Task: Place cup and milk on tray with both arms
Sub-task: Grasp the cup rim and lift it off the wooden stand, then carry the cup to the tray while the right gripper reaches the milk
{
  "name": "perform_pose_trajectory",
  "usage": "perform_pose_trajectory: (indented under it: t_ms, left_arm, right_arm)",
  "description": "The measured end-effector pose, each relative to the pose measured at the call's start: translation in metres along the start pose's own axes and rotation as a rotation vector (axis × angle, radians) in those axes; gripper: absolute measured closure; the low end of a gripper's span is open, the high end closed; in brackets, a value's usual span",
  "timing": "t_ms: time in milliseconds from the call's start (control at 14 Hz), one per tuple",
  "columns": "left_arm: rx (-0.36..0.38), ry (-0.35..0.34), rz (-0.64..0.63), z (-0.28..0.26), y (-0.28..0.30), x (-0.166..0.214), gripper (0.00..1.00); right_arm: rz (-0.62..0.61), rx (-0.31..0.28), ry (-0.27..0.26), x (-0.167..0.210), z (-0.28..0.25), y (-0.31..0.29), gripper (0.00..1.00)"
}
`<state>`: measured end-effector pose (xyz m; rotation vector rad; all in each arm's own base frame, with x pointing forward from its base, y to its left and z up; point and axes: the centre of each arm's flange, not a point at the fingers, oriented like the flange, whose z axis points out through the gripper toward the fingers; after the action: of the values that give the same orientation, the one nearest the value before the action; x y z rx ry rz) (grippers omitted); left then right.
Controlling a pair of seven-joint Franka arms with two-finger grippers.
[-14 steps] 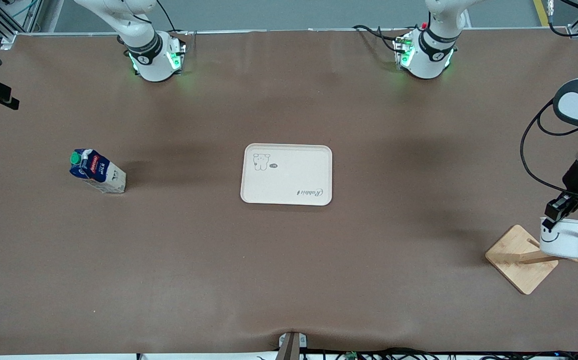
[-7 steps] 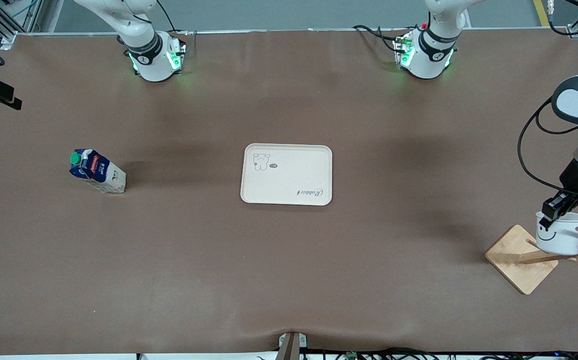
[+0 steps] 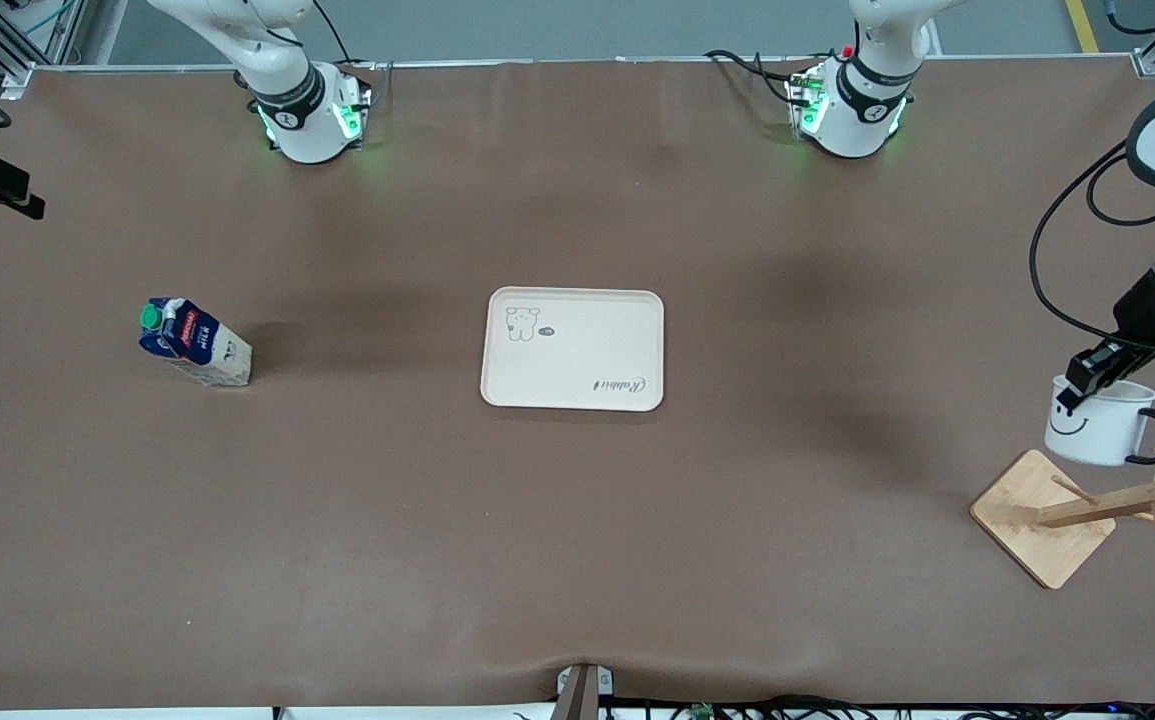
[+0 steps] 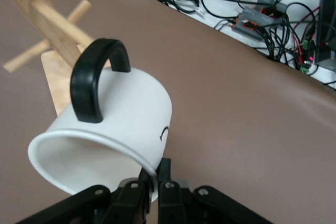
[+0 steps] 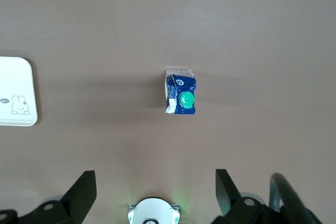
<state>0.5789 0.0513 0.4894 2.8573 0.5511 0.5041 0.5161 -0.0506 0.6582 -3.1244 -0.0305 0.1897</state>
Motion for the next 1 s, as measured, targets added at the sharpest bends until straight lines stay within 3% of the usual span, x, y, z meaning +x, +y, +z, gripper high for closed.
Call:
perform_pose_trajectory:
  t_ms: [643,1000]
  left_arm:
    - [-0.026,-0.127,-0.049,-0.004,0.123,-0.055,0.93]
    - [-0.032,-0.225,-0.161,0.026,0.187,-0.102,0.93]
  right_arm:
    - [-0.022,0.005,0.008,0.001,-0.004,-0.011,0.00]
    - [-0.021,0.014,0.006,0.002,-0.002,-0.011,0.00]
